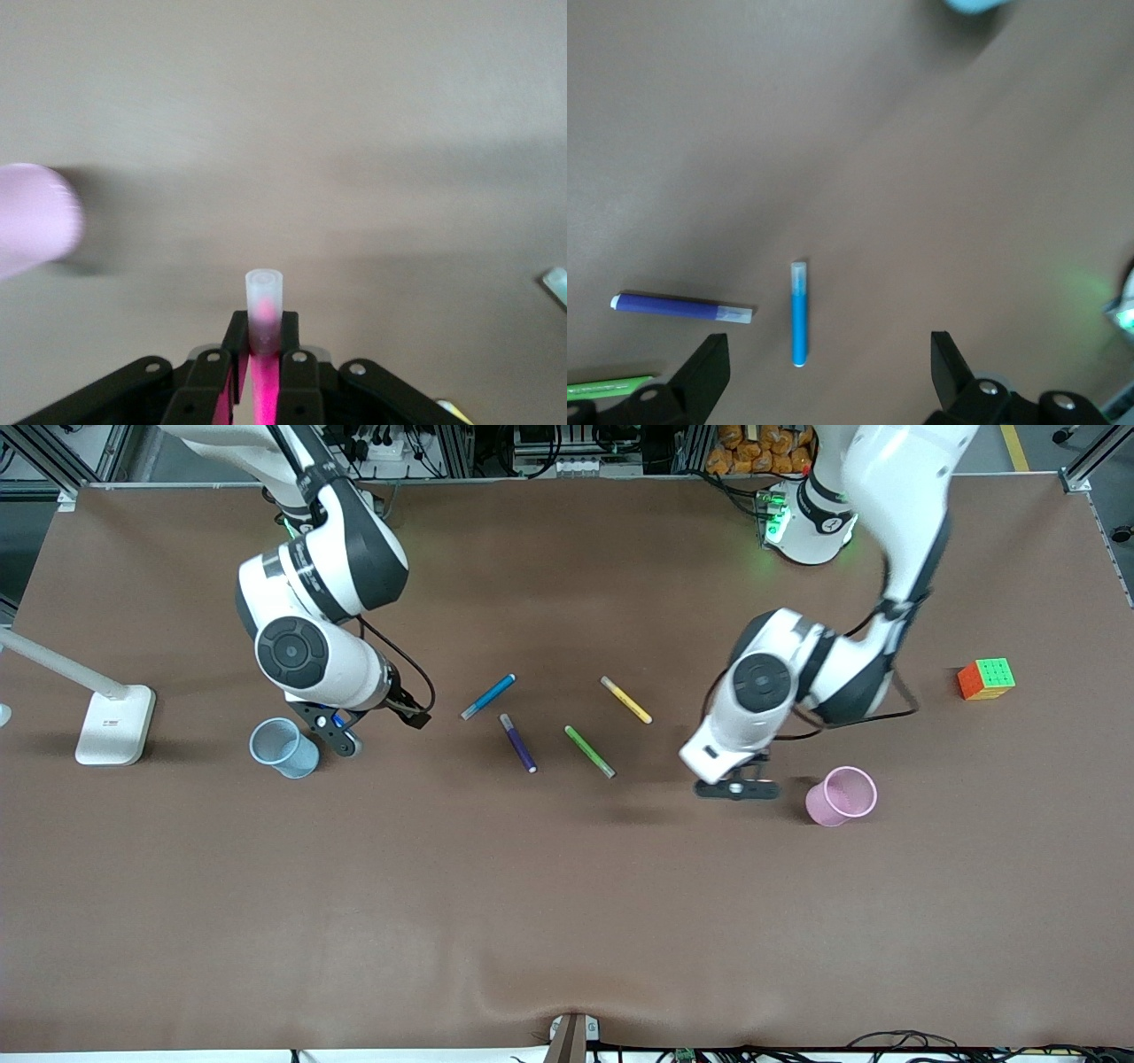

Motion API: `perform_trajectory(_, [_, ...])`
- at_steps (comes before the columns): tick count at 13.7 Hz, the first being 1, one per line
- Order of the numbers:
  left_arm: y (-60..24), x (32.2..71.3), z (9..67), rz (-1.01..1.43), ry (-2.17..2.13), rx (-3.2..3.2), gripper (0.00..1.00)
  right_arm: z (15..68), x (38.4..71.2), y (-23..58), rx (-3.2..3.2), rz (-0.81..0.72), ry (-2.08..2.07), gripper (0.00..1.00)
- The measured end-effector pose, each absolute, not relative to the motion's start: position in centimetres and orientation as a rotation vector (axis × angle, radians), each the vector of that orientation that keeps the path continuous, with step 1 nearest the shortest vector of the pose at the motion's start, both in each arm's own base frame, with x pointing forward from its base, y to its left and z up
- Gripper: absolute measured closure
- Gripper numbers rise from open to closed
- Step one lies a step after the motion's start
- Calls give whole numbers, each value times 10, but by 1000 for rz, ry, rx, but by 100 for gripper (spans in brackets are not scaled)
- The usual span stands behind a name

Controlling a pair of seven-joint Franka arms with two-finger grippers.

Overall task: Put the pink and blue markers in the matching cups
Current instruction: 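Close the left gripper on pink while the right gripper reaches the blue marker, then lift pink with the left gripper while the right gripper grasps the blue marker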

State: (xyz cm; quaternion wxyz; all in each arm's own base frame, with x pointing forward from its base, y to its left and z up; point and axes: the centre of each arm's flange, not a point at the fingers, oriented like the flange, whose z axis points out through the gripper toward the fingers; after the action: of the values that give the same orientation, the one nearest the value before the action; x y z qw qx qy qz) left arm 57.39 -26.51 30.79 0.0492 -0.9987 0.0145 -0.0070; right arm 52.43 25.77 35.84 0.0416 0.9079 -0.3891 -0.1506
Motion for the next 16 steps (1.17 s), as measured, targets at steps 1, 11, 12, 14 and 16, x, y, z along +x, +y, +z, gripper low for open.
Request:
perform_trajectory(1, [-249, 580, 327, -54, 3, -3042, 83, 340, 518, 258, 2788, -467, -1229, 0])
perform_trajectory(11, [-147, 610, 392, -276, -546, -2917, 83, 222, 453, 312, 2782, -341, -1392, 9])
perform_trajectory(12, [-146, 610, 393, -291, -617, -2899, 83, 214, 450, 315, 2773, -341, -1399, 17])
perform_trajectory(14, [-144, 611, 394, -342, -726, -2843, 83, 202, 448, 317, 2764, -340, -1405, 23])
perform_trajectory(16, [-141, 610, 393, -388, -840, -2753, 83, 193, 450, 318, 2775, -319, -1418, 34])
